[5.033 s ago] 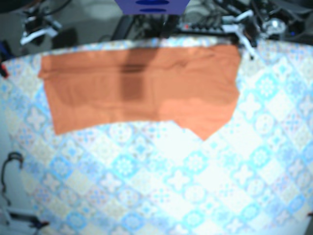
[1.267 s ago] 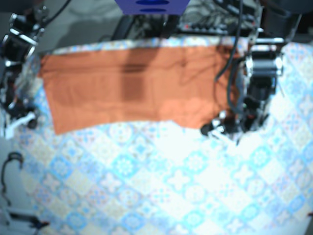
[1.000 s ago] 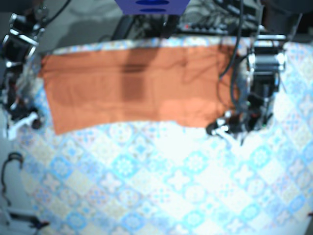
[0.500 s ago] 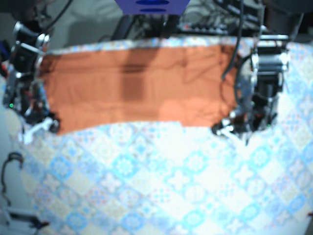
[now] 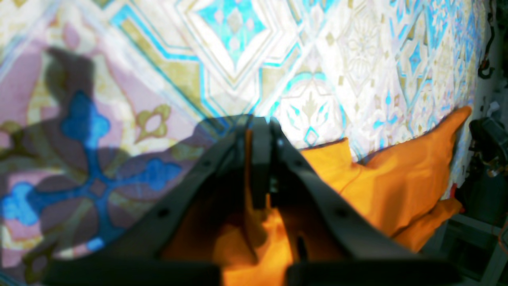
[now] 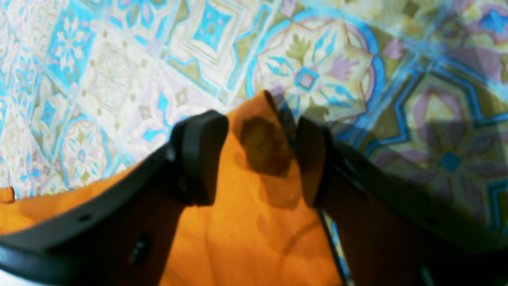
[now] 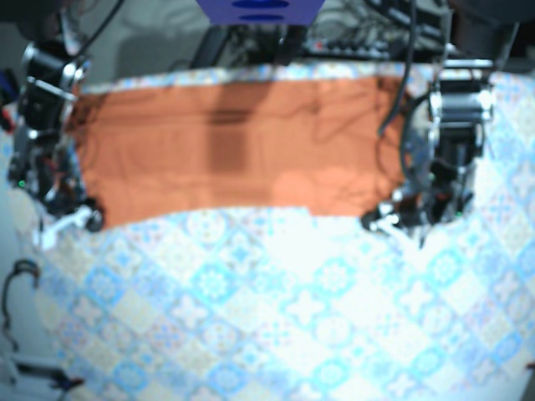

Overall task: Fold the T-shirt properly
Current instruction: 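Grasp the hem corners with both grippers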

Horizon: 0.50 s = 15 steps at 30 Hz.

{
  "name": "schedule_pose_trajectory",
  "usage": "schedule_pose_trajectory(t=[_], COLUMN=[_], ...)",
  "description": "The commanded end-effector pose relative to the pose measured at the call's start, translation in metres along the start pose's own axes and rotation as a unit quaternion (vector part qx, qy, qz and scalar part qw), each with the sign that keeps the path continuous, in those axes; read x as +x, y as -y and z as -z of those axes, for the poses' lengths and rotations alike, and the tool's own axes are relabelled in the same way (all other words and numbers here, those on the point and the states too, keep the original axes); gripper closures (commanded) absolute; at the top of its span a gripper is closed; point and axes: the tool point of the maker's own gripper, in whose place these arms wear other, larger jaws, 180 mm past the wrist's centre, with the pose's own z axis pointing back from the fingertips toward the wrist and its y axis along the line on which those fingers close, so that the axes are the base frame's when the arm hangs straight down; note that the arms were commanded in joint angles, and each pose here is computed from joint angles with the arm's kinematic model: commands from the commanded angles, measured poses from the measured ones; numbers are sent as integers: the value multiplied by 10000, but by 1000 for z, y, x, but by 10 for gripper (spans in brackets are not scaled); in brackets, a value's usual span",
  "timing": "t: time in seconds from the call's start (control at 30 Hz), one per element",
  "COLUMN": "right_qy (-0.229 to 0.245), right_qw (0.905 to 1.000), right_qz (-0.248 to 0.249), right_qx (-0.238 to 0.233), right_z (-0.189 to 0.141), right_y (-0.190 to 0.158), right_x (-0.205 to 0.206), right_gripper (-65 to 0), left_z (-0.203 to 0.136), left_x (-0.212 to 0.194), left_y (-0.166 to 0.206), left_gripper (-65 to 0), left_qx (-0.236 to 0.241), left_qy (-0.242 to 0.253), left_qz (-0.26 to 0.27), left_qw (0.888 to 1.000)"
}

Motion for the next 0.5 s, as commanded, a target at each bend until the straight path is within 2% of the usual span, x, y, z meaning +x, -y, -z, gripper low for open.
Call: schedule_pose_trajectory(t=[0.0,0.47], right_qy=[313,253], right_qw=[9995,9995], right_qz=[-69,-1], right_qx=[40,185], right_z=[-5,5], right_y=[0,-16], right_x=[26,15], right_gripper=[-311,-311], left_z=[-6,-6], left_x=[18,18], left_y=[2,2], left_gripper=[0,0], left_qx=[28,28], left_qy=[160,160], left_qz=[103,103], left_qw=[9998,9998])
